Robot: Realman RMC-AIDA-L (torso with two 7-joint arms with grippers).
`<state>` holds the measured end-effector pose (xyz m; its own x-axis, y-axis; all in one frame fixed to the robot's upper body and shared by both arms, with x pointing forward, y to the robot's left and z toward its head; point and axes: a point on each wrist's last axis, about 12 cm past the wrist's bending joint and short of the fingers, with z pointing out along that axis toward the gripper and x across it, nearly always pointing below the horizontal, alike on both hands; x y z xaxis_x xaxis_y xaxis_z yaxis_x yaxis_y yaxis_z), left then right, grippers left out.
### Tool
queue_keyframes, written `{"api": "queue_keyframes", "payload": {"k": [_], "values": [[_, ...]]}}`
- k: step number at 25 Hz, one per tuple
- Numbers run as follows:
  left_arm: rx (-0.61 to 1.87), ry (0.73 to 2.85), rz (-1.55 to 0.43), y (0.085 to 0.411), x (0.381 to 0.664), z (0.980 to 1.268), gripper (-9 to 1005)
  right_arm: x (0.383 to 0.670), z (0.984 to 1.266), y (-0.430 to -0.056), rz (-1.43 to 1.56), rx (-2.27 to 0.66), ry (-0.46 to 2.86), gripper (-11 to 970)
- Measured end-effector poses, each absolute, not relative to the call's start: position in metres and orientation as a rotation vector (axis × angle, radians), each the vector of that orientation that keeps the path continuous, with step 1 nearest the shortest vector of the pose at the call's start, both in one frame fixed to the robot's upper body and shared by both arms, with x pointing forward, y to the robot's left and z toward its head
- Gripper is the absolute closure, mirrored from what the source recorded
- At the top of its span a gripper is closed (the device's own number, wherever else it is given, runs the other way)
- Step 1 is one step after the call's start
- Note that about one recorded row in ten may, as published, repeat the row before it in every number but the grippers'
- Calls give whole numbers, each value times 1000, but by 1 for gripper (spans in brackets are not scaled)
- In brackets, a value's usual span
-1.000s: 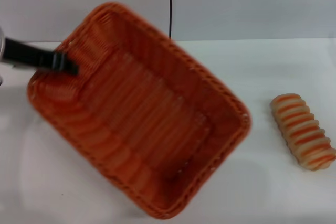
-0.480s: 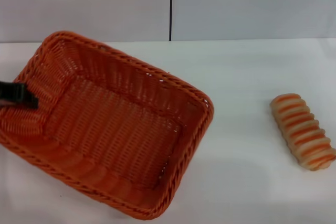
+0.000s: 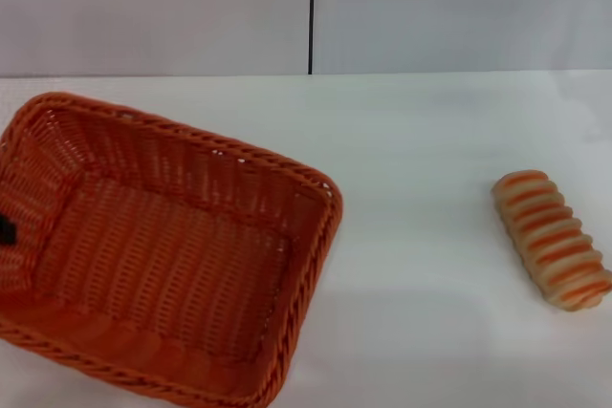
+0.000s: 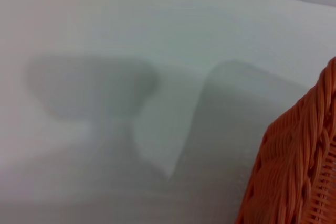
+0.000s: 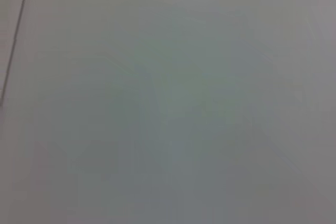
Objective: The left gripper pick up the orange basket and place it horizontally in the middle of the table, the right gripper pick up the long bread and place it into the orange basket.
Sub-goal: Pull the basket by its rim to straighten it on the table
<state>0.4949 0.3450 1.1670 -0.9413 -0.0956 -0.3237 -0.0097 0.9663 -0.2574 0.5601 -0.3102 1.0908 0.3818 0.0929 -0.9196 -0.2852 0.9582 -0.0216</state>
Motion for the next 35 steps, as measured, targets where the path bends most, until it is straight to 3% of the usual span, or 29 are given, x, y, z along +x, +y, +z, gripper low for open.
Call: {"api": "queue_keyframes", "payload": {"k": [6,13,35], "values": [[-130,2778,-402,353,475,1161,801,566,1092,-299,270,-210,1155,320],[-141,2704,-607,343,458,1149,801,567,1091,-286,312,-251,1160,321],[14,2590,-819,295,487,1145,800,544,1081,-286,322,-202,1137,321]]}}
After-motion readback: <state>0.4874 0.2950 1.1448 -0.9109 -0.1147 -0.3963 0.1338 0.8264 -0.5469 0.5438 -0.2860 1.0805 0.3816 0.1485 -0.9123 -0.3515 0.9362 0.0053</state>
